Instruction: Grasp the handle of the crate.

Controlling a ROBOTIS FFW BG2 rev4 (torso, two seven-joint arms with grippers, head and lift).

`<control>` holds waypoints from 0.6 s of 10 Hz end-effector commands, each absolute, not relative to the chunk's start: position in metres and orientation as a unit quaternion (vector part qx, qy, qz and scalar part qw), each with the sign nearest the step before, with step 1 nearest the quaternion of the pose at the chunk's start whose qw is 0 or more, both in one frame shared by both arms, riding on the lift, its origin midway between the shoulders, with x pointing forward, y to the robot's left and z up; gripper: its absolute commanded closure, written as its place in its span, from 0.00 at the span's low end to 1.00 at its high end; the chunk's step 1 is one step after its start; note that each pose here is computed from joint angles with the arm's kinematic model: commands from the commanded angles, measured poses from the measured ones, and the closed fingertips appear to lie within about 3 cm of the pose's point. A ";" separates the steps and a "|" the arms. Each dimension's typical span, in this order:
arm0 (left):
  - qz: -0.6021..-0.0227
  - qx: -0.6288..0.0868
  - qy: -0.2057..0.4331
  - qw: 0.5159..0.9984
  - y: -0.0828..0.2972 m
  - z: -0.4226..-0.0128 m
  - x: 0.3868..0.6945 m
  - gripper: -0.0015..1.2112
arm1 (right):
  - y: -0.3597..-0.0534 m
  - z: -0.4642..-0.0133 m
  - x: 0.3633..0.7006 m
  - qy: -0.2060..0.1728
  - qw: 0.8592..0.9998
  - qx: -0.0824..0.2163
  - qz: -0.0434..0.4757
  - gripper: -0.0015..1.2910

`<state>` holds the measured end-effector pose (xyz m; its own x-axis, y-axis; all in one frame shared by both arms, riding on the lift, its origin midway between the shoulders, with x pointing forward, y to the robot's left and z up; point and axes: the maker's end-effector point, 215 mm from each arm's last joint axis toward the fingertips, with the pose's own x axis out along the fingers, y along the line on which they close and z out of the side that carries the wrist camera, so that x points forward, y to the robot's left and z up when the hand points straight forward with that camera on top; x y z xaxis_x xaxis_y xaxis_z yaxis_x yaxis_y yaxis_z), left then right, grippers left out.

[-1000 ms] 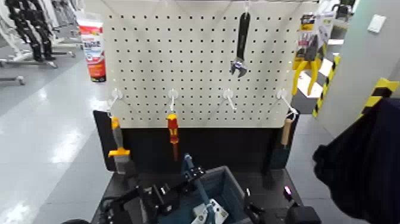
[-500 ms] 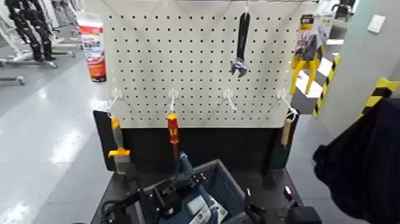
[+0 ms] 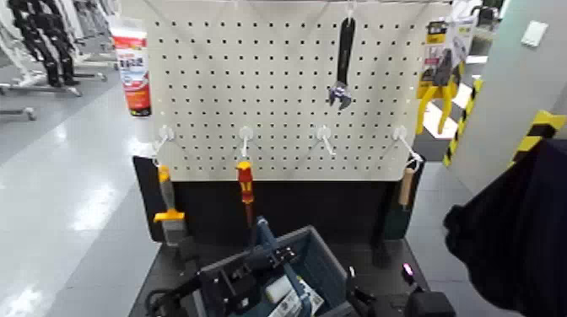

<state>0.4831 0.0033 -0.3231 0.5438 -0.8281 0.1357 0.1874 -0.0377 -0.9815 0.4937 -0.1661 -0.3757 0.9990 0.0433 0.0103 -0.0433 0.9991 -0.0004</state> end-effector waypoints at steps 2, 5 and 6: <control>-0.409 -0.620 0.265 0.615 0.002 -0.307 0.464 0.98 | -0.167 -0.376 0.493 -0.005 1.000 -0.002 0.020 0.11; -0.397 -0.620 0.290 0.612 0.009 -0.302 0.435 0.98 | -0.168 -0.375 0.494 -0.006 1.000 -0.005 0.019 0.11; -0.398 -0.626 0.290 0.605 0.007 -0.294 0.430 0.98 | -0.168 -0.376 0.493 -0.005 1.000 -0.004 0.018 0.11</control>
<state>0.4336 0.0071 -0.3015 0.5177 -0.8454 0.1312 0.1154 -0.0830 -0.9898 0.4933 -0.1680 -0.3758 0.9992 0.0378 0.0101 -0.0377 0.9992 -0.0097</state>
